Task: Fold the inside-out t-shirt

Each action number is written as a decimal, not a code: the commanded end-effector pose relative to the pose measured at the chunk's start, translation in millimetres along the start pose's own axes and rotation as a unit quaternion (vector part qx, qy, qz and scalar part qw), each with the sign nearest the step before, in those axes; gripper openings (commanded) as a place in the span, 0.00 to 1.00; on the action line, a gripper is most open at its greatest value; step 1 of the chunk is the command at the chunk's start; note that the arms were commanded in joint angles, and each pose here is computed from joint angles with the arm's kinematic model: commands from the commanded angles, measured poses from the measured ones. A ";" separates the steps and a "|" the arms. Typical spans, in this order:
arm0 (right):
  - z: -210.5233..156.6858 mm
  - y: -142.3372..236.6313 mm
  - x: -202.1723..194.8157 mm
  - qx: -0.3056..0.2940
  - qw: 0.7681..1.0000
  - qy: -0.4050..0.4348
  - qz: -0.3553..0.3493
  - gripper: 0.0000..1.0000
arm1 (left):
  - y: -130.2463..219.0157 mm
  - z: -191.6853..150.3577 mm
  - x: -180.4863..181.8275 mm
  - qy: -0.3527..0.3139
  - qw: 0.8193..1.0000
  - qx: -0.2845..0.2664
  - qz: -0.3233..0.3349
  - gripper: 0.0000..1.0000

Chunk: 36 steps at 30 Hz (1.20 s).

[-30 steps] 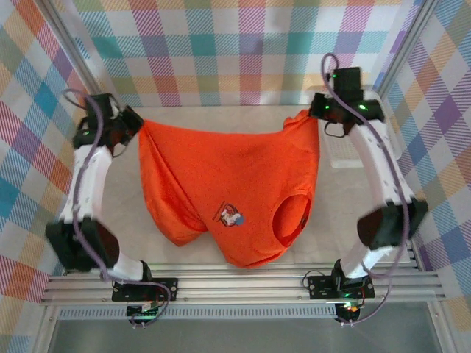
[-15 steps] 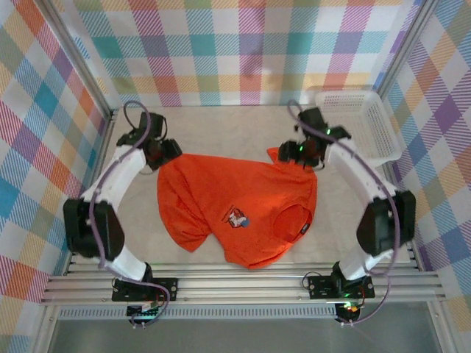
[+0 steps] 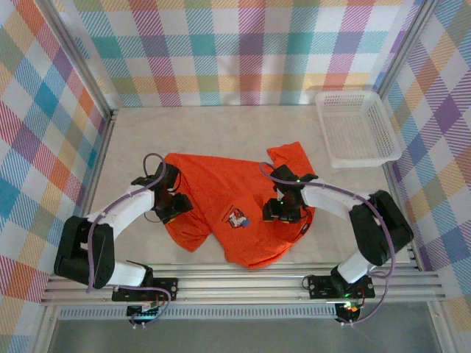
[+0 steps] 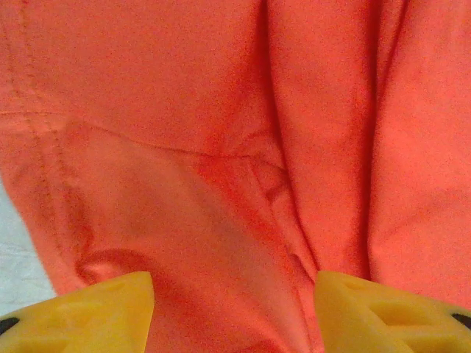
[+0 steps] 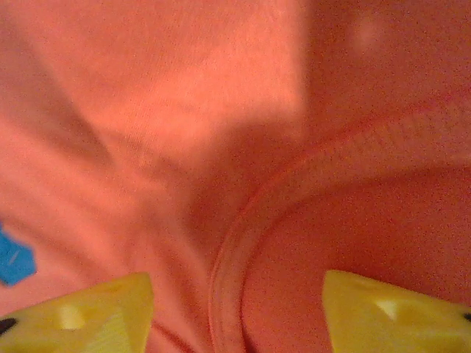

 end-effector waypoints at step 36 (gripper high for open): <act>55.5 61.2 -35.7 -0.097 0.992 -0.056 0.053 0.65 | 27.1 9.8 -27.3 -0.010 0.998 -0.056 -0.030 0.41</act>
Point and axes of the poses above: each hand's point on the last joint's axis, 136 mm out from that joint toward the fingers, its own y axis back along the fingers, its own x axis along the line the jaws close on, z = x × y, the point moved 10 cm from there along y, back along the fingers, and after that the axes turned 8 degrees about y, right-handed, at the moved point
